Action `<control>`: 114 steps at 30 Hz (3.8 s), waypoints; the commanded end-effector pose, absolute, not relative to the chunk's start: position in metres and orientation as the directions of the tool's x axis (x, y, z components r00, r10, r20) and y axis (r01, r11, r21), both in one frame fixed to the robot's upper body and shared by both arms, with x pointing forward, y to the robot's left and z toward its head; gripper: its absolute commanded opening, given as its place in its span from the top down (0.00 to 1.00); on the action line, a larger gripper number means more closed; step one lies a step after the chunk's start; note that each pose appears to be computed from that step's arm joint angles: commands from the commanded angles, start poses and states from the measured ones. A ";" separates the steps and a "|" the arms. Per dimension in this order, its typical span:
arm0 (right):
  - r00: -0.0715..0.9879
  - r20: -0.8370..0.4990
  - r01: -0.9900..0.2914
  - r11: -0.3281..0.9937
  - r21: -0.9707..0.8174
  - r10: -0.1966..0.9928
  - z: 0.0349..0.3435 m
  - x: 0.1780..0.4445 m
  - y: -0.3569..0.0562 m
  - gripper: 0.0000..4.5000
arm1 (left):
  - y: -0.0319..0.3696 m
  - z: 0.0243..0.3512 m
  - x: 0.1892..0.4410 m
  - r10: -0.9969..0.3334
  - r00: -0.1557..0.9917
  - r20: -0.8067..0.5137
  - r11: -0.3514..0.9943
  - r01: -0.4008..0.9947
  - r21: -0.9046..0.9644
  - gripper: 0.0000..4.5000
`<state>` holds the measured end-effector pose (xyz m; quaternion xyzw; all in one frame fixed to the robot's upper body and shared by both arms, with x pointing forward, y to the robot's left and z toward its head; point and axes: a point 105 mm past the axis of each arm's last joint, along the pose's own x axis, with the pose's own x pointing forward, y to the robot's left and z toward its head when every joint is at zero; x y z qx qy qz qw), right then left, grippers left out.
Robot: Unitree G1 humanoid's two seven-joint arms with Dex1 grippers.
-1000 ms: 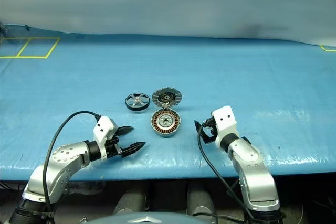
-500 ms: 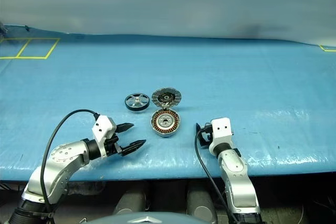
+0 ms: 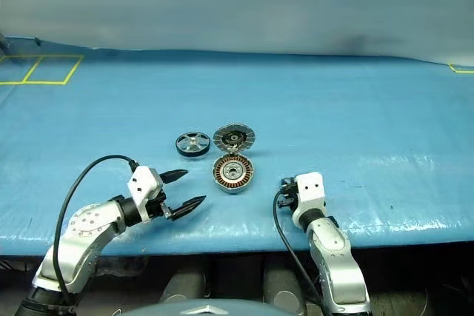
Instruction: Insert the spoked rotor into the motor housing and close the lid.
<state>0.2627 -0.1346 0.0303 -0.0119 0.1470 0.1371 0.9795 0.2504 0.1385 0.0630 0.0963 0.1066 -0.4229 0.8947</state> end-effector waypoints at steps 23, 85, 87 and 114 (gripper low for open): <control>0.733 -0.190 -0.663 0.749 0.018 0.653 0.093 0.285 -0.037 0.85 | 0.139 0.059 0.246 -0.740 0.640 -0.207 0.642 0.764 0.065 0.00; 0.712 -0.232 -0.668 0.741 0.065 0.663 0.078 0.285 -0.031 0.34 | 0.139 0.056 0.248 -0.741 0.633 -0.221 0.641 0.766 0.044 0.00; 0.713 -0.225 -0.668 0.741 0.070 0.664 0.079 0.285 -0.031 0.34 | 0.139 0.055 0.248 -0.740 0.634 -0.222 0.642 0.765 0.043 0.00; 0.700 -0.364 -0.703 0.682 -0.201 0.614 0.110 0.285 0.002 1.00 | 0.139 0.055 0.245 -0.740 0.633 -0.228 0.642 0.766 0.042 0.00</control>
